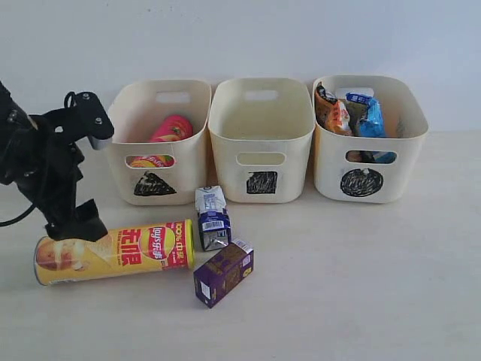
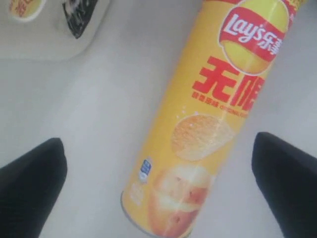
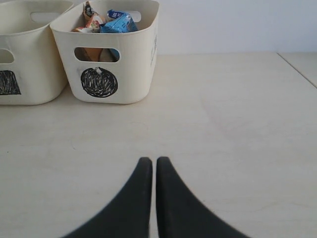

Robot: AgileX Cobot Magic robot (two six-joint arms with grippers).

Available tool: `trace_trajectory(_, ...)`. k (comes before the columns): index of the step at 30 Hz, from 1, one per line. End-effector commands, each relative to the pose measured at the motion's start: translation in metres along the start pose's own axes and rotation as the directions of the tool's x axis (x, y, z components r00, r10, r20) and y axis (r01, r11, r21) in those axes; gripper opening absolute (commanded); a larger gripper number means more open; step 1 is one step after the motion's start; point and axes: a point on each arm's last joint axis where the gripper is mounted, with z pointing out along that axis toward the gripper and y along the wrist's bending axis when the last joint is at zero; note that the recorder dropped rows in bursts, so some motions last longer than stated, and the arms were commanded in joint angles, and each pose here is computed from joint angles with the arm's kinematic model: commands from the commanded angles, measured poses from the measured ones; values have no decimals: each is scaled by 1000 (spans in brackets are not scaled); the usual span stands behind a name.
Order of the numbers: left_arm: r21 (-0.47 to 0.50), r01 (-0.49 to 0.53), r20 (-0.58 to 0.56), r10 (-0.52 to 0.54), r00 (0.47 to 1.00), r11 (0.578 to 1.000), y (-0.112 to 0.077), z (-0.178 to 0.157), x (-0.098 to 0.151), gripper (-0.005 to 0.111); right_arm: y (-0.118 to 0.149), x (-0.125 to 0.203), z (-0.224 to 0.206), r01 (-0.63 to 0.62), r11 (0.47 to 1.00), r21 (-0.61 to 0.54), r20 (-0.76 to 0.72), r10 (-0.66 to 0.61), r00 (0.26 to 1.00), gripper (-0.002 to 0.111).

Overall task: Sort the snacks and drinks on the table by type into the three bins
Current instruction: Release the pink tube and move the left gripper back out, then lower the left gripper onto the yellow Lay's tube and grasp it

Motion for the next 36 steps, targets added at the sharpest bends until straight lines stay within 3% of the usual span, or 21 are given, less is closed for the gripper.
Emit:
trace_trajectory(1,-11,34,19,-33,999,999,3,14,-2,93,0,0,0,2,1000,2,11,-2,1000,0)
trace_trajectory(11,32,35,-23,-35,999,999,0,36,2,93,0,0,0,2,1000,2,11,-2,1000,0)
trace_trajectory(16,107,-42,-37,46,998,993,-5,43,3,93,0,0,0,2,1000,2,11,-2,1000,0)
trace_trajectory(21,154,-89,26,86,996,984,-8,60,-2,93,0,0,0,2,1000,2,11,-2,1000,0)
trace_trajectory(32,146,-126,13,125,992,981,-8,95,2,93,0,0,0,2,1000,2,11,-2,1000,0)
trace_trajectory(34,147,-124,9,124,992,981,-9,99,3,89,0,0,0,2,1000,2,11,-2,1000,0)
trace_trajectory(36,142,-124,12,123,992,982,-8,99,3,75,0,1,0,2,1000,2,7,-2,1000,0)
